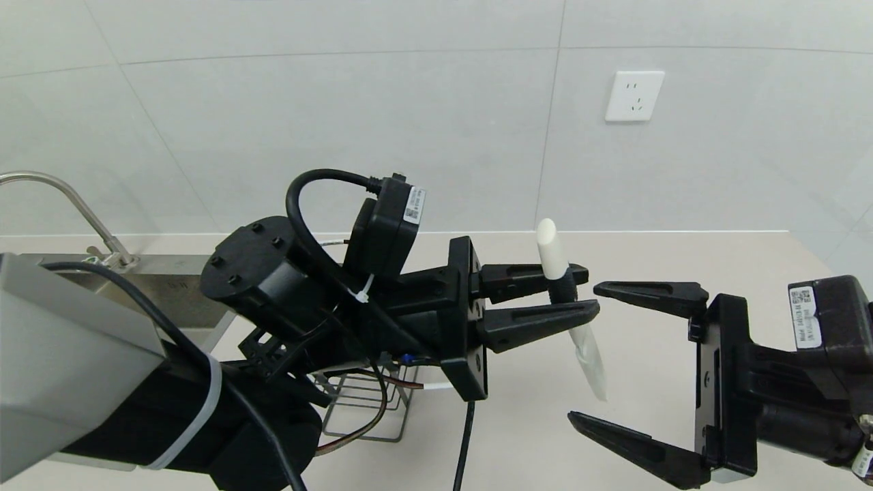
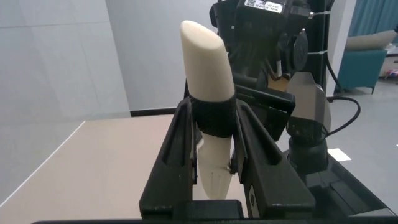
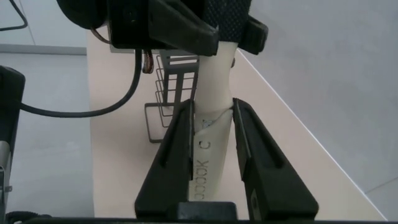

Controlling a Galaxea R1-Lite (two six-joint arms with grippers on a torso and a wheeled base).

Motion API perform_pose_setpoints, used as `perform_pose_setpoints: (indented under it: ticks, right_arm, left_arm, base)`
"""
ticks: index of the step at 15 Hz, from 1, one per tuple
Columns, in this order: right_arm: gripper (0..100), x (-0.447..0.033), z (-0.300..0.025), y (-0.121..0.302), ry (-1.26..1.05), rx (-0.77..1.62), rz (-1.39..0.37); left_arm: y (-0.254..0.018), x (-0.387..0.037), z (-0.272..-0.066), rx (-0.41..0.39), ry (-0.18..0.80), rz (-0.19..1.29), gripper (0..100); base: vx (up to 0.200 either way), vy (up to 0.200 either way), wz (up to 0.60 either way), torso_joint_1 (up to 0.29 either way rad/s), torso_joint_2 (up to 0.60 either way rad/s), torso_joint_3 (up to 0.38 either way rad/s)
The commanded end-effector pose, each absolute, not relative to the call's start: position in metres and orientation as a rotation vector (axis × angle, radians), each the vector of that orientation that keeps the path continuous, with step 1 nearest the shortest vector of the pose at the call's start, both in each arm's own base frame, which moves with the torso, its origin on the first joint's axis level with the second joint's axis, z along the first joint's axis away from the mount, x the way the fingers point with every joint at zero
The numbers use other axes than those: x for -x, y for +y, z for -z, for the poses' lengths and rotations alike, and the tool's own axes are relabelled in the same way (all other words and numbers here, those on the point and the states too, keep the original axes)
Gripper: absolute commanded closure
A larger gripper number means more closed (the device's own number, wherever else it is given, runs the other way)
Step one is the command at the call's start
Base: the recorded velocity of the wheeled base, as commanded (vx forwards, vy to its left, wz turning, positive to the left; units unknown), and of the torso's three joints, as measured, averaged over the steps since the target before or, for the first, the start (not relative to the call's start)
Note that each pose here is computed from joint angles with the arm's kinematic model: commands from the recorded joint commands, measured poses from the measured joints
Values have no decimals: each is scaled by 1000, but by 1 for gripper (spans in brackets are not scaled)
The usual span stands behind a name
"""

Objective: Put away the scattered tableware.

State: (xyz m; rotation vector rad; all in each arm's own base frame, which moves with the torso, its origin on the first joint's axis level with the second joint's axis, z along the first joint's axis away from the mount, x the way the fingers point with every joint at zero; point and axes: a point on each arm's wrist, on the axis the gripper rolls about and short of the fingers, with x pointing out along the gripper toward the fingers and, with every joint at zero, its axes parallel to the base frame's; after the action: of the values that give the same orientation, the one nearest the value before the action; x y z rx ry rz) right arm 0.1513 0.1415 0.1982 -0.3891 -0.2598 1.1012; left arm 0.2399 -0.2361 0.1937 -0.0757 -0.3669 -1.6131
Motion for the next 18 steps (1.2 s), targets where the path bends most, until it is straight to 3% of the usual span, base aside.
perform_pose_setpoints:
  ticks: [1, 7, 8, 12, 14, 18]
  right_arm:
    - [0, -151, -198, 141, -260, 389, -1101]
    - [0, -154, -200, 135, -181, 282, -983]
    - [100, -154, -197, 130, -170, 283, -960]
    - [100, -142, -188, 96, -112, 234, -844]
    - [100, -122, -179, 64, -99, 226, -721]
    - [100, -75, -194, 19, -257, 253, -433]
  left_arm:
    - [-236, -240, -195, 80, -373, 1597, 100]
    - [-232, -241, -201, 96, -394, 1521, 100]
    - [-225, -245, -204, 91, -404, 1494, 100]
    - [-207, -244, -210, 69, -423, 1447, 100]
    - [-194, -233, -209, 66, -400, 1437, 100]
    - [-173, -218, -206, 61, -366, 1412, 100]
  base:
    - [0, 0, 0, 0, 0, 0]
    - [0, 0, 0, 0, 0, 0]
    - [0, 0, 0, 0, 0, 0]
    - [0, 0, 0, 0, 0, 0]
    - [0, 0, 0, 0, 0, 0]
    - [0, 0, 0, 0, 0, 0]
